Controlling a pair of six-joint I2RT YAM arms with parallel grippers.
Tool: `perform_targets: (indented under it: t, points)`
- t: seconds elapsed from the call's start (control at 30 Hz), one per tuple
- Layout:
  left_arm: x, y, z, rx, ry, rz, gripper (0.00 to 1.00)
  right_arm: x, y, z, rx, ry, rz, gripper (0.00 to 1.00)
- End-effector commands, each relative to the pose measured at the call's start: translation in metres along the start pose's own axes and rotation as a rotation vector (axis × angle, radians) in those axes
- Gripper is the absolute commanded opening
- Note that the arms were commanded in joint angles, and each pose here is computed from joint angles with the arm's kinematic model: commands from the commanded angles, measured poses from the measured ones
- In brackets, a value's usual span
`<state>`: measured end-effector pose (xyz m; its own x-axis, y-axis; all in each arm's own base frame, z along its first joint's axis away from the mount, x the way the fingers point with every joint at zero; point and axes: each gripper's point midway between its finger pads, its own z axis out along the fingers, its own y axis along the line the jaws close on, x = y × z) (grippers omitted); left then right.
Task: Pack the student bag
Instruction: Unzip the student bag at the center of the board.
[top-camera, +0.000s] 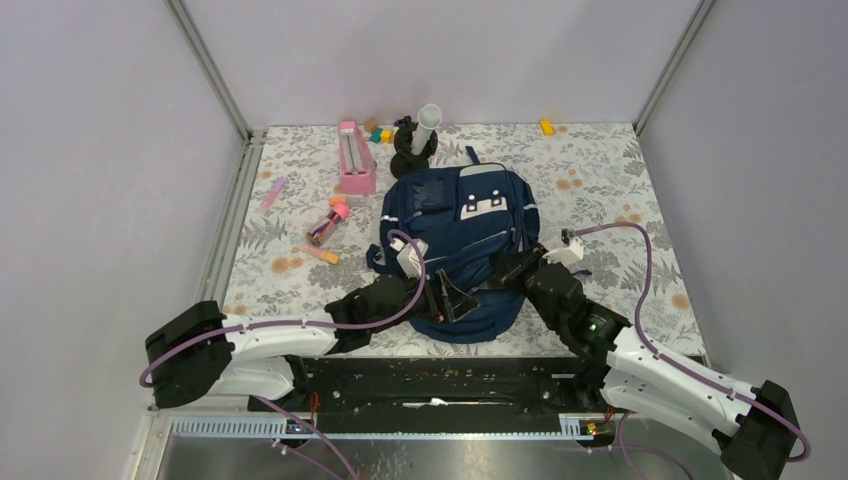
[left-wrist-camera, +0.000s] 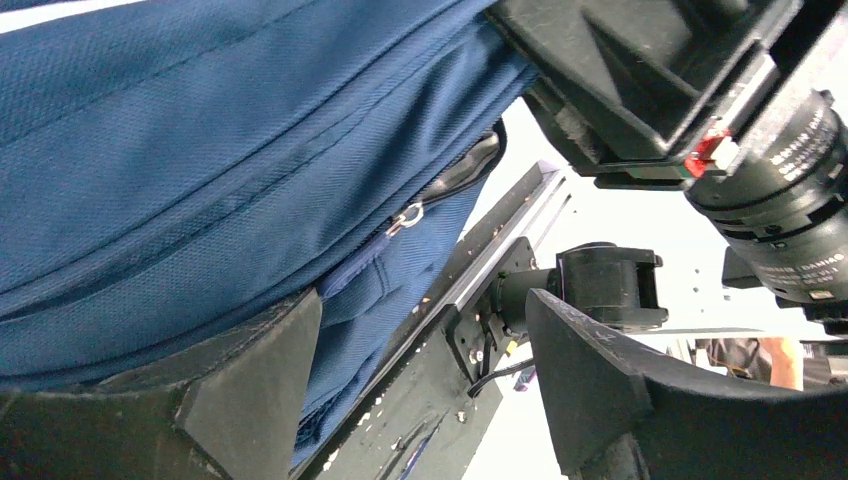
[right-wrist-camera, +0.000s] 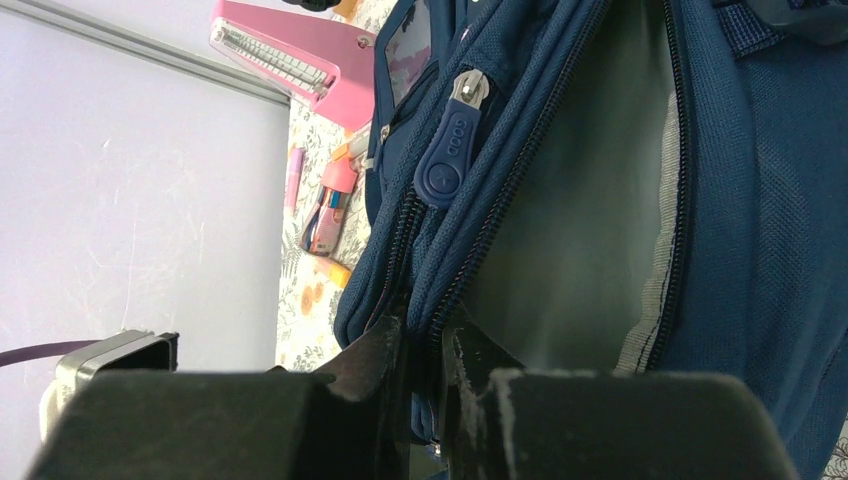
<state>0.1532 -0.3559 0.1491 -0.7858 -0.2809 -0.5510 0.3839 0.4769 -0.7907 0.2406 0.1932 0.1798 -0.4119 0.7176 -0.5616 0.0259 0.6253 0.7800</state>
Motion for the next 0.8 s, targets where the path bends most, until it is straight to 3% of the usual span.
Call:
perform_targets:
  t: [0.0,0.47,0.7,0.77]
  points:
    - [-0.015,-0.029,-0.001,0.137,-0.053,0.080,0.77,-0.050,0.023,-0.002,-0.046,-0.197,0.062,0.00]
    - [-0.001,-0.028,0.003,0.157,0.011,0.109,0.72,-0.045,0.020,0.001,-0.036,-0.181,0.053,0.00]
    - [0.001,-0.021,0.007,0.110,0.026,0.093,0.64,-0.049,0.021,-0.001,-0.038,-0.194,0.043,0.00]
    - [0.001,-0.020,0.008,0.108,0.027,0.094,0.58,-0.049,0.020,-0.001,-0.036,-0.197,0.039,0.00]
